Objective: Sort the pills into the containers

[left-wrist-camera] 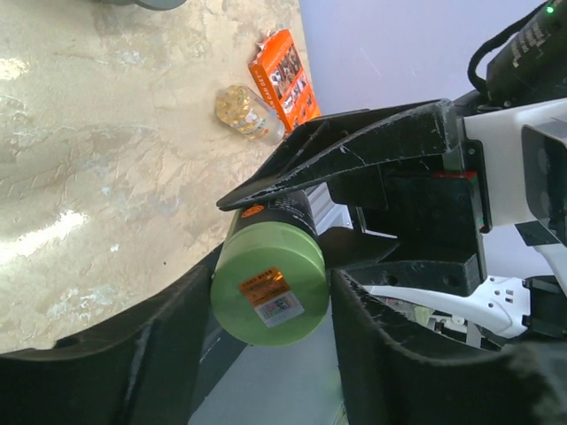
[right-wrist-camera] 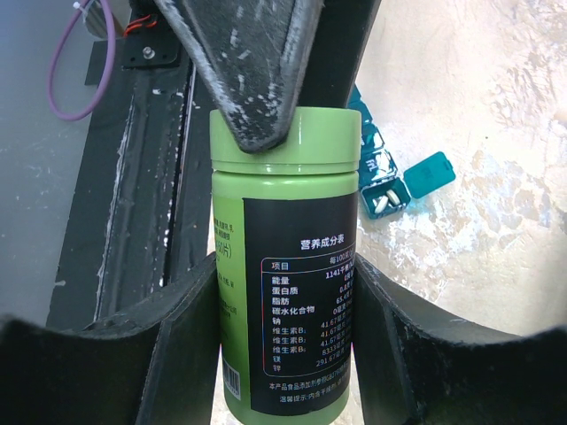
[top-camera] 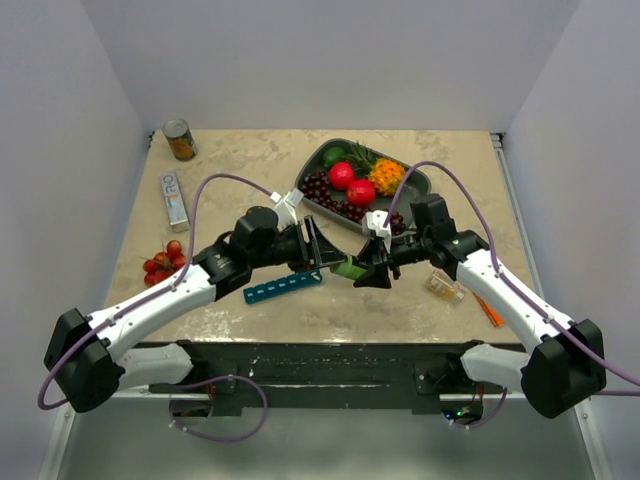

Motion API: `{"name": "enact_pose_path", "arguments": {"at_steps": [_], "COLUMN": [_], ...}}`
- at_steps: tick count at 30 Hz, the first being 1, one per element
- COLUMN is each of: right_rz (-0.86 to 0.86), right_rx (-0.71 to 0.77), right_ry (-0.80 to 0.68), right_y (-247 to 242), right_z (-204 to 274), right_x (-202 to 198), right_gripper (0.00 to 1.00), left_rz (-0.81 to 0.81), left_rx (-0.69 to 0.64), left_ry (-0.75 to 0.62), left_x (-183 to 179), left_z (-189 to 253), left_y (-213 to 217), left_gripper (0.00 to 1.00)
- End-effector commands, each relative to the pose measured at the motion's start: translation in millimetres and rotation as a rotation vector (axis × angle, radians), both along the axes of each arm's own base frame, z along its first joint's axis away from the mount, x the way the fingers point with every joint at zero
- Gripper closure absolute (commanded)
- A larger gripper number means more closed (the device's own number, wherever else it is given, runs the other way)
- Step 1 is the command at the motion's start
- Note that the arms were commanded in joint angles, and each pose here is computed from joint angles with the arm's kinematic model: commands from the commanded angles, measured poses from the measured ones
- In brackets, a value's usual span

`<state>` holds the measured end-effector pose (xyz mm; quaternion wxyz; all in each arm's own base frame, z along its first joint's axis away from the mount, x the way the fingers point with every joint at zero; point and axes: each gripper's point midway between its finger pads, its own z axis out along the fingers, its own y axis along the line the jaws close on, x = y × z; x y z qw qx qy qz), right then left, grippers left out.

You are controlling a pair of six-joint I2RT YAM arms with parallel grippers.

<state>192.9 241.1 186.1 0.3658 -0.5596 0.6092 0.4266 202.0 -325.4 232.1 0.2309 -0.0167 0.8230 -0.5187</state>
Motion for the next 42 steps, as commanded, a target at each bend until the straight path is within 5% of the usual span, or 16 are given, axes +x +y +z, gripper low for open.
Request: {"name": "enact_pose_path", "arguments": {"at_steps": [1, 5, 11, 13, 17, 18, 19, 23, 29, 30, 36, 42], "right_rz": [0.009, 0.007, 0.008, 0.014, 0.026, 0.027, 0.028, 0.026, 0.024, 0.024, 0.025, 0.023], "right_rx": [0.042, 0.042, 0.045, 0.048, 0.056, 0.058, 0.058, 0.055, 0.053, 0.054, 0.053, 0.051], "right_ry": [-0.073, -0.072, -0.074, -0.071, -0.067, -0.067, -0.069, -0.073, -0.075, -0.077, -0.077, -0.072], "right_y": [5, 5, 5, 5, 6, 5, 5, 5, 4, 4, 4, 5], "right_z": [19, 19, 20, 21, 21, 22, 22, 22, 21, 22, 21, 20], "right_x": [6, 6, 6, 4, 1, 1, 1, 1, 1, 1, 1, 2], "right_gripper": [1.0, 1.0, 1.0, 1.0, 1.0, 1.0, 1.0, 1.0, 1.0, 1.0, 1.0, 1.0], "left_rz": [-0.049, -0.089, -0.268, -0.478, -0.727, -0.775, -0.782, -0.722, -0.387, -0.331, -0.027, 0.043], "left_rx": [-0.018, -0.006, -0.096, -0.219, -0.247, -0.165, -0.073, 0.107, 0.048, 0.04, -0.111, -0.065], "left_ry": [-0.043, -0.067, -0.251, -0.461, -0.804, -0.768, -0.981, -1.056, -1.153, -1.121, -0.924, -0.321], "left_x": [-1, -3, -19, -45, -64, -67, -49, -19, 0, 0, -2, 8], "left_z": [14, 8, 15, 27, 19, -5, -4, -10, 53, 49, 85, 40], "left_y": [-8, -11, -18, -17, -5, 0, -3, 0, 11, 17, 54, 44], "left_gripper": [0.44, 0.49, 0.73, 0.92, 0.96, 0.95, 0.94, 0.78, 0.22, 0.02, 0.01, 0.01]}}
